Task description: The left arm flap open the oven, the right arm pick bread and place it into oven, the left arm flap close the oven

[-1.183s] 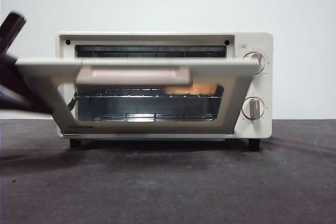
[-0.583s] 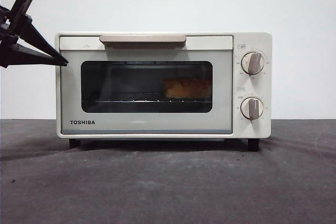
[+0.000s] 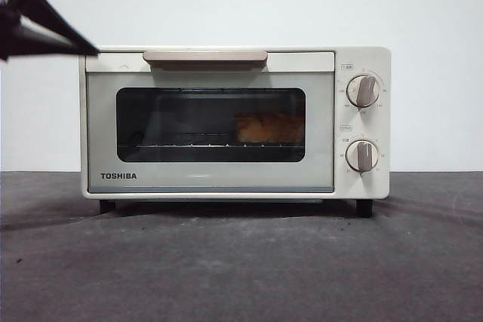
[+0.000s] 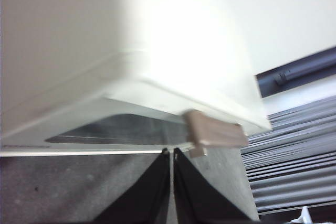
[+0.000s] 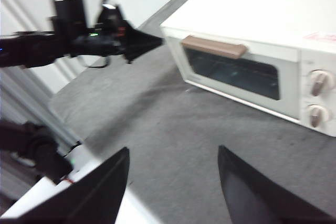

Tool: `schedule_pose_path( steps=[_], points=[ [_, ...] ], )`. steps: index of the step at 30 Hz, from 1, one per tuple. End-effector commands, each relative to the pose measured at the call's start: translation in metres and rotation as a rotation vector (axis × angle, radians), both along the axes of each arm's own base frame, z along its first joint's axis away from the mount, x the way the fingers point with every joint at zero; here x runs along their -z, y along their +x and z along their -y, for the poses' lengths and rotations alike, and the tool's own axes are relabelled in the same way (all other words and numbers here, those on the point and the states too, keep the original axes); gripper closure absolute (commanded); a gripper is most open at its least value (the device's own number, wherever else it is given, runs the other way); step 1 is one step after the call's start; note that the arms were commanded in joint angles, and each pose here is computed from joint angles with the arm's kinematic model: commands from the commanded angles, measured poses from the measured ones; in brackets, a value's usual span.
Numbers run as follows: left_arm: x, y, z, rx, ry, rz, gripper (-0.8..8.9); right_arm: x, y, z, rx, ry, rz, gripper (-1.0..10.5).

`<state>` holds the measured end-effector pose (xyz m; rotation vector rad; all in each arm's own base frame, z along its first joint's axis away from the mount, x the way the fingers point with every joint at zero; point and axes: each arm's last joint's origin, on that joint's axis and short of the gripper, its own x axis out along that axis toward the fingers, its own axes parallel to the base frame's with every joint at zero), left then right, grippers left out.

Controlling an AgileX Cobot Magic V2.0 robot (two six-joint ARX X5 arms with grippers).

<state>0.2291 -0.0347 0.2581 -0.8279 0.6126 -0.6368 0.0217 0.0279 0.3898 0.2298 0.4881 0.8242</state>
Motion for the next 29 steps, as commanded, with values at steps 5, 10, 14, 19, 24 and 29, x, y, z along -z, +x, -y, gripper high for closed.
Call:
schedule_pose_path(
  steps=[5,10,14,19,24,29],
  points=[
    [-0.025,-0.038,-0.001,0.057,0.135,0.168,7.98,-0.005,0.0,0.001,0.004,-0.053,0.101,9.4],
    [-0.037,-0.071,-0.003,0.091,0.223,0.275,7.97,-0.005,0.002,0.003,0.067,-0.073,0.124,9.4],
    [-0.048,-0.089,-0.004,0.082,0.223,0.347,7.97,-0.005,0.001,0.003,0.07,-0.073,0.126,9.4],
    [-0.057,-0.106,-0.005,0.072,0.22,0.428,7.97,-0.005,0.001,0.003,0.07,-0.073,0.126,9.4],
    [-0.063,-0.119,-0.006,0.064,0.218,0.487,7.97,-0.005,0.001,0.003,0.071,-0.073,0.126,9.4],
    [-0.067,-0.128,-0.007,0.059,0.217,0.529,7.97,-0.005,0.001,0.003,0.07,-0.073,0.126,9.4]
  ],
)
